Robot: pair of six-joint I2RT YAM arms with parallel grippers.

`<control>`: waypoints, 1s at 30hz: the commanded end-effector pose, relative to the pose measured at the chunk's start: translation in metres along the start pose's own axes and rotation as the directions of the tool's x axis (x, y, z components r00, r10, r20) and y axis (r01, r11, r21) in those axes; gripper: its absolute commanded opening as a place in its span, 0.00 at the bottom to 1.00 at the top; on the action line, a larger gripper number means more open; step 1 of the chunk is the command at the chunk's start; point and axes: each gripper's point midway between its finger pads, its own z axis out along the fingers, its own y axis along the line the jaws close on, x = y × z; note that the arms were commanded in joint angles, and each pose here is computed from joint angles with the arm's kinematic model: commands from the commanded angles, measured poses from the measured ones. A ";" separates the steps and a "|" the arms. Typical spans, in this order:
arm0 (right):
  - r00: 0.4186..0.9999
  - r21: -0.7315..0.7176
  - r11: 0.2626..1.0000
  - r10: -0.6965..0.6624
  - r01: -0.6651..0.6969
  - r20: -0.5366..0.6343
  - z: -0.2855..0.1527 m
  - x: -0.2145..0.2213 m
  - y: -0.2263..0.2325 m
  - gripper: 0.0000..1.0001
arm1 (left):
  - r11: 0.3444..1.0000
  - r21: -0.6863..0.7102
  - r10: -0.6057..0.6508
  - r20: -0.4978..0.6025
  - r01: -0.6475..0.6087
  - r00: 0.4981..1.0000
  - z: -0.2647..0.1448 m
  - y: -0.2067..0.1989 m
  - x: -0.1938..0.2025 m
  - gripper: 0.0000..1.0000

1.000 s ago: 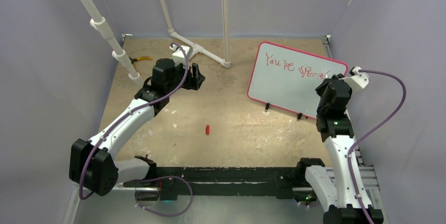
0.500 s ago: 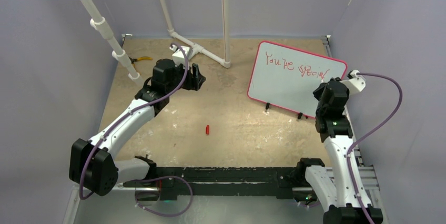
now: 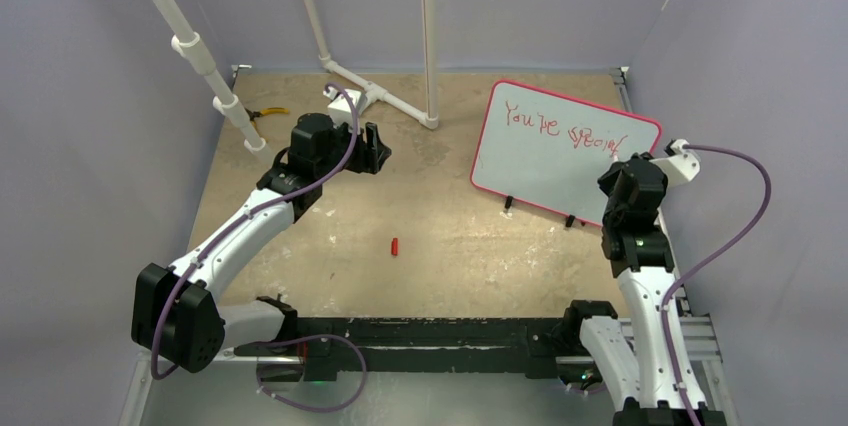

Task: Write a sentence on the whiteboard

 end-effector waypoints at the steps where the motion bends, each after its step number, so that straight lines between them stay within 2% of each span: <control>1: 0.996 0.030 0.999 0.008 -0.010 0.084 -0.005 -0.030 0.000 0.00 | 1.000 0.019 -0.005 0.056 0.004 0.998 -0.004 -0.004 -0.015 0.57; 30: 0.995 0.048 0.999 -0.013 0.008 0.101 0.010 -0.023 -0.002 0.00 | 1.000 0.007 -0.001 0.049 0.000 0.999 -0.003 -0.001 -0.014 0.57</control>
